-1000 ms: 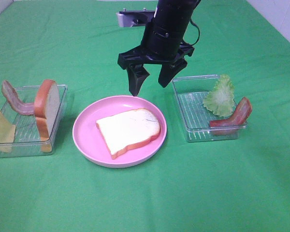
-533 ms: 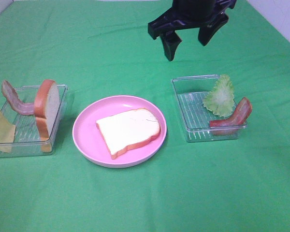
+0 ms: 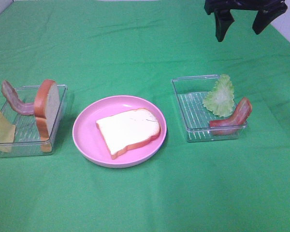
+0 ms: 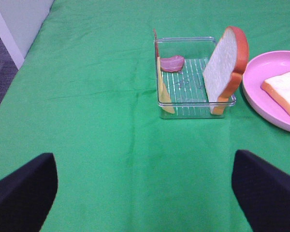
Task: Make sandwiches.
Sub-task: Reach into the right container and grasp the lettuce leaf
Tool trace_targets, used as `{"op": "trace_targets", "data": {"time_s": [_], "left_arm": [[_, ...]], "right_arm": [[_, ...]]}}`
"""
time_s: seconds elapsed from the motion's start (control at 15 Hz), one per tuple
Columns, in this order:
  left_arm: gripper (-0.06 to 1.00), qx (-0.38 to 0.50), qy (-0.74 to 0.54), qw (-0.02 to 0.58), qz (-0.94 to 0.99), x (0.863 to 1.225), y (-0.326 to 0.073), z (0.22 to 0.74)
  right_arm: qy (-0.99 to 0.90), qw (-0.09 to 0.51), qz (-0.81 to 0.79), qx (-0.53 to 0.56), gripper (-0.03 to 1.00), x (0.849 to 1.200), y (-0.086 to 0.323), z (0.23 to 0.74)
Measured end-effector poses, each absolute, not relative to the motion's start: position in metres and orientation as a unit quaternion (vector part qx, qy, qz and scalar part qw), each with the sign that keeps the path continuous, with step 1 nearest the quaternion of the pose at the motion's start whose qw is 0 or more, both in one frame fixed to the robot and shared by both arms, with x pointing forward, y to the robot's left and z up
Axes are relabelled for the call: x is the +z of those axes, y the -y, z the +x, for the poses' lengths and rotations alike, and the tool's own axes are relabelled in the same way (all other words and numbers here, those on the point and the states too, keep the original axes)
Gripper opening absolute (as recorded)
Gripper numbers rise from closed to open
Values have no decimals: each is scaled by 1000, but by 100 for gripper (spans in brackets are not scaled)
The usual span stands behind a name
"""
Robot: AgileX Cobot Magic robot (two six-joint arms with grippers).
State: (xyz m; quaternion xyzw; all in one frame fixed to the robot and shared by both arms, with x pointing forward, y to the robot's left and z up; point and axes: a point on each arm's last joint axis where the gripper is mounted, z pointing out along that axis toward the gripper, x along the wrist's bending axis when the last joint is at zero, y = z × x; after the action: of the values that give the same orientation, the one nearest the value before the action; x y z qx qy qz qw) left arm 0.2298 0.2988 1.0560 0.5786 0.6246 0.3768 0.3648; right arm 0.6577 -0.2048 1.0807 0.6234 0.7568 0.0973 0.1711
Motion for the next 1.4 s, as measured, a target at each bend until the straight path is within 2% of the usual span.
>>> {"op": "trace_targets", "data": {"time_s": [0.2, 0.8, 1.07, 1.2, 1.33, 1.4], "left_arm": [[90, 377, -625, 365, 579, 1056, -299, 230], [90, 377, -625, 365, 579, 1056, -299, 230], [90, 377, -625, 365, 579, 1056, -299, 230], [90, 377, -625, 365, 579, 1056, -299, 230], [90, 377, -625, 365, 579, 1056, -299, 230], [90, 377, -625, 365, 579, 1056, -299, 230]], "right_arm": [[-745, 150, 642, 102, 78, 1074, 217, 663], [-757, 65, 650, 26, 78, 973, 209, 690], [-761, 47, 647, 11, 74, 952, 208, 693], [-760, 45, 648, 13, 61, 948, 207, 694], [-756, 49, 652, 18, 38, 948, 207, 695], [-755, 50, 653, 20, 30, 948, 207, 695]]}}
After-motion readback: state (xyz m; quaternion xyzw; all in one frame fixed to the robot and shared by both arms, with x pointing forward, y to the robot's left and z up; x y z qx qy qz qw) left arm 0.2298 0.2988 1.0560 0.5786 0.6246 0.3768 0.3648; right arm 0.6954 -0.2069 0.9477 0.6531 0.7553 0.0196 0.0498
